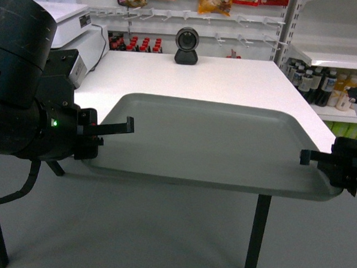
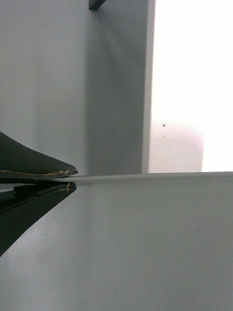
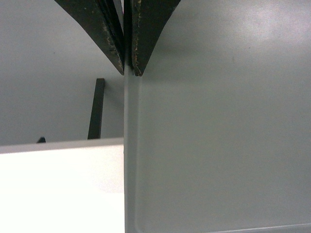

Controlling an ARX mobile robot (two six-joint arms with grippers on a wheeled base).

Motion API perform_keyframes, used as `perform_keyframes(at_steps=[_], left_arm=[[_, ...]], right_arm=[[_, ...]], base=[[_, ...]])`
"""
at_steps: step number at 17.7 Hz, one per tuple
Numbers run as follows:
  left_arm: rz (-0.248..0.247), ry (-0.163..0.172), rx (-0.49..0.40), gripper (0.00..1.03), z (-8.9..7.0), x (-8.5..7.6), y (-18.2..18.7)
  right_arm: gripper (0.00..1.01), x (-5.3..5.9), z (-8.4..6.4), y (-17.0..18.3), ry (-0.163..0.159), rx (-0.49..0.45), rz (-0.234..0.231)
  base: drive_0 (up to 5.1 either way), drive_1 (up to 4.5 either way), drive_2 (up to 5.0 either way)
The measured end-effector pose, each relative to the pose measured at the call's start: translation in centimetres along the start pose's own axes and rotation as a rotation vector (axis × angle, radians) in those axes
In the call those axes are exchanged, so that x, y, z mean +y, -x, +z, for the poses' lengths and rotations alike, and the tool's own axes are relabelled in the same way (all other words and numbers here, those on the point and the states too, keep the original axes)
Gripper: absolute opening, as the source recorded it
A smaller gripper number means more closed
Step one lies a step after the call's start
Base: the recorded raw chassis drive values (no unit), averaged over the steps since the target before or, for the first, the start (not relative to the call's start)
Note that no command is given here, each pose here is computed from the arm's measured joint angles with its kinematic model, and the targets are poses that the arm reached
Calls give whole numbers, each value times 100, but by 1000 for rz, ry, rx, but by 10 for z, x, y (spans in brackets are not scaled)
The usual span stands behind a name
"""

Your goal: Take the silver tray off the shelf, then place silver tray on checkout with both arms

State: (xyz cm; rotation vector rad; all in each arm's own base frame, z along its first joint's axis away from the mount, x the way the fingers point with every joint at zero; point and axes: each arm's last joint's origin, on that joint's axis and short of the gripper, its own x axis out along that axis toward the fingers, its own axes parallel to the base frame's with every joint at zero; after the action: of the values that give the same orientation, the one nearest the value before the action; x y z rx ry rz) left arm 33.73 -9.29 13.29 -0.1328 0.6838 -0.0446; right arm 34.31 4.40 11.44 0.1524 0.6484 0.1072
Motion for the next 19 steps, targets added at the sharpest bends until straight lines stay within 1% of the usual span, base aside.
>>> perform_keyframes(at_steps=[16, 18, 19], left_arm=[[1, 0, 2, 3, 0, 0, 0], [-4, 1, -9, 3, 1, -1, 0], [0, 1, 1, 3, 0, 0, -1]], right_arm=[[2, 0, 0, 0, 0, 5, 0], [2, 0, 2, 0, 0, -8, 1], [2, 0, 1, 0, 0, 1, 1]], base=[[-7, 417, -430], [0, 0, 0], [0, 0, 0]])
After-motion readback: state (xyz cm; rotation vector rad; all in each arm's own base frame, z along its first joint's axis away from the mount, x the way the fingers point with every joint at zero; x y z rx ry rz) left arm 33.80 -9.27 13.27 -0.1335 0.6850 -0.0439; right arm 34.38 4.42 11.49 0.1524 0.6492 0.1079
